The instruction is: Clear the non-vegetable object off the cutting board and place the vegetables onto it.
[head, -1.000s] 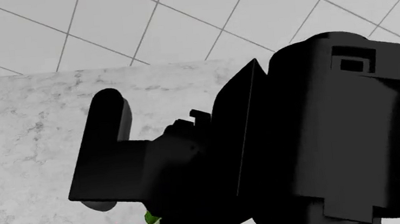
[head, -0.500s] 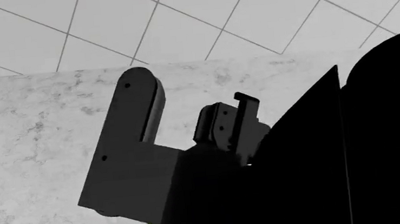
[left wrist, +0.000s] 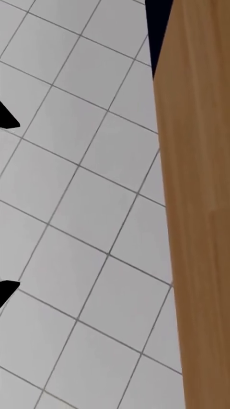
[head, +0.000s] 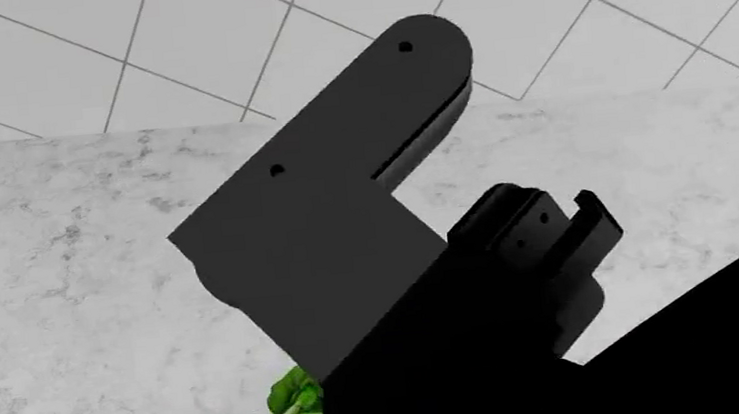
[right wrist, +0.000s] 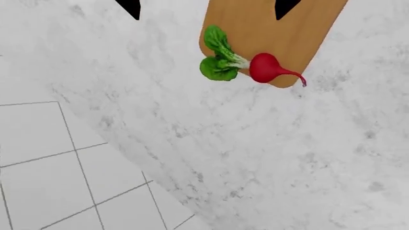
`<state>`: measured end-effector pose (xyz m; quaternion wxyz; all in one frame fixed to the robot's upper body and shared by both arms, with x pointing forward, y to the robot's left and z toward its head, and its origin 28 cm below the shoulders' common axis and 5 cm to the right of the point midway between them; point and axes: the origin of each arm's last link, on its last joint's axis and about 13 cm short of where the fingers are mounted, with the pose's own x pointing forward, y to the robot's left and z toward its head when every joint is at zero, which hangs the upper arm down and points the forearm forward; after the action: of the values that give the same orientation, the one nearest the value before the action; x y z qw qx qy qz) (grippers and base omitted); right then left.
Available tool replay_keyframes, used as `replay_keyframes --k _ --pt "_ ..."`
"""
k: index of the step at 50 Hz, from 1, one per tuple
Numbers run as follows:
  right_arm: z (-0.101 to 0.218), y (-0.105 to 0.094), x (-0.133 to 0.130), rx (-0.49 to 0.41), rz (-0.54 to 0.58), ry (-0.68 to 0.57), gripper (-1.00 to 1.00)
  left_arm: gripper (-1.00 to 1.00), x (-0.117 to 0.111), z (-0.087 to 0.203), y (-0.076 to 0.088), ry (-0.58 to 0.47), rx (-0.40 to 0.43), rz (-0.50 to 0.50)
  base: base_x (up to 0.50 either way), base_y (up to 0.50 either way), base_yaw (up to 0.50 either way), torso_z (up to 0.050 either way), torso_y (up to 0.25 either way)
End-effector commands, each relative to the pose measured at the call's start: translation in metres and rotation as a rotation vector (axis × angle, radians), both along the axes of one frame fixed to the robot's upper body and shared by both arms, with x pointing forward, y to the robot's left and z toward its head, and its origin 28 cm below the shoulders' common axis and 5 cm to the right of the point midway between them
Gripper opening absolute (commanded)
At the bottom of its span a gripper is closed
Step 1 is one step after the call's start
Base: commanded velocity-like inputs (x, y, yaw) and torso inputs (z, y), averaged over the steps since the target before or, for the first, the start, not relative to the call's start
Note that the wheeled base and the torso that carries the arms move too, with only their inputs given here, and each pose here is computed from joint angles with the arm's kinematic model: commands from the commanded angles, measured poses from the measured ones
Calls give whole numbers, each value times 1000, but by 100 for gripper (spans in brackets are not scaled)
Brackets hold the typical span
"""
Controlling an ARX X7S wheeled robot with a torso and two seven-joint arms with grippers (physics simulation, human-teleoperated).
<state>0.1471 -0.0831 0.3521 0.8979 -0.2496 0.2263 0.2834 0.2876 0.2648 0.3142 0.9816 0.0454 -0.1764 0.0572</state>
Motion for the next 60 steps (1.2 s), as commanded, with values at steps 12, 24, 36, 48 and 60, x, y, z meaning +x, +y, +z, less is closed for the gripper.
replay_keyframes --k 12,24,36,48,60 --pt "18 4 -42 96 -157 282 100 100 0 1 -3 -7 -17 -50 0 0 0 0 0" --pt "17 5 -60 10 -114 376 100 100 -1 5 -6 -10 -18 -62 0 0 0 0 0" --pt "2 -5 -65 -103 -146 403 100 100 2 3 -6 -9 -19 -63 0 0 0 0 0" --pt "-10 -15 -71 -176 -143 448 100 100 2 -2 -6 -1 -15 -60 0 0 0 0 0" --pt "-16 -17 -74 -235 -140 470 100 100 0 1 -4 -7 -20 -55 0 0 0 0 0"
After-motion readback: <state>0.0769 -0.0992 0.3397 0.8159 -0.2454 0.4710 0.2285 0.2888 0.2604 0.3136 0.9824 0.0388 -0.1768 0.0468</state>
